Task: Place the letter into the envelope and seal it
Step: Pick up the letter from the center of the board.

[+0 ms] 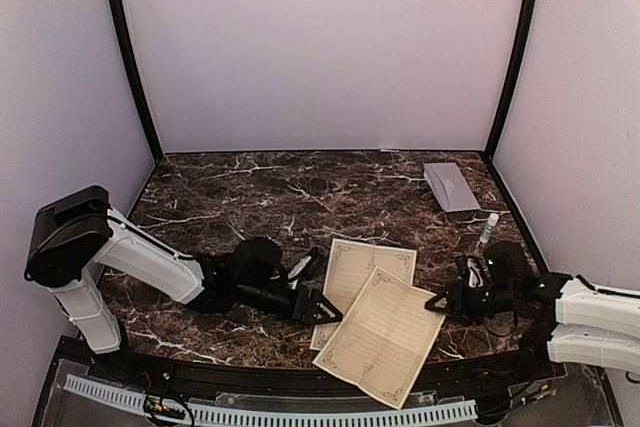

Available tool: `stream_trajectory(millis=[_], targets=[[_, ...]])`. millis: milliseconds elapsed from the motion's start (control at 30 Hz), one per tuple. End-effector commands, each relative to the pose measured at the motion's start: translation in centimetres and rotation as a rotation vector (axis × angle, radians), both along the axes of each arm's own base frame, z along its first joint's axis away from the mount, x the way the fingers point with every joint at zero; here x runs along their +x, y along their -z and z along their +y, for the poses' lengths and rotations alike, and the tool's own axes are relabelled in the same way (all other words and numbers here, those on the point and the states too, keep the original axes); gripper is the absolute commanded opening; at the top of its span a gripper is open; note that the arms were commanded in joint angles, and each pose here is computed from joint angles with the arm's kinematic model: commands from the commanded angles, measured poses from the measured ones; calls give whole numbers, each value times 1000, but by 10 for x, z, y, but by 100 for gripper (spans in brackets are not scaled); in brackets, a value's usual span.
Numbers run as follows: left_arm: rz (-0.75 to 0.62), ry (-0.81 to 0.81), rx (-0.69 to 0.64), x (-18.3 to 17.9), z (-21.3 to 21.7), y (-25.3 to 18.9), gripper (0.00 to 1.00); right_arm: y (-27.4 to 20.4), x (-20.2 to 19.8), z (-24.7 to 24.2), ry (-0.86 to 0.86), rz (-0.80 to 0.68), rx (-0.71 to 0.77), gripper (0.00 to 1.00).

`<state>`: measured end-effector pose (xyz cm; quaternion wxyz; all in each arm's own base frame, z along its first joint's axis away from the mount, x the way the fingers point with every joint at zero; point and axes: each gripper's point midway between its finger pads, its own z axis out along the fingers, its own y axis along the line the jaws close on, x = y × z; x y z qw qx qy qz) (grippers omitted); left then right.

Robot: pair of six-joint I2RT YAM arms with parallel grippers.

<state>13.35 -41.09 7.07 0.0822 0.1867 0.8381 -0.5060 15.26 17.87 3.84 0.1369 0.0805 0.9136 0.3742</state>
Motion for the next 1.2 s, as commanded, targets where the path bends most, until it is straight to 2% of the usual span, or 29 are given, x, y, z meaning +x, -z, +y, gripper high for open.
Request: stream_trajectory(millis=[0, 133, 433, 567, 900, 1067, 1167], targets=[[-33, -9, -50, 2, -3, -20, 52, -10, 5, 10, -14, -46, 78, 29], [-43, -21, -57, 4, -1, -25, 52, -26, 9, 16, -16, -99, 144, 0], [-200, -115, -147, 25, 7, -83, 55, -117, 22, 35, -97, -408, 340, 0], [-248, -127, -191, 31, 13, -111, 56, -162, 25, 47, -190, -530, 370, 0], [-397, -173, -249, 49, 45, -162, 62, -258, 28, 90, -482, -687, 471, 0], [-481, -225, -246, 60, 65, -171, 74, -297, 18, 100, -604, -752, 545, 0], [-506, -225, -264, 64, 70, -178, 77, -316, 8, 104, -675, -780, 588, 0]])
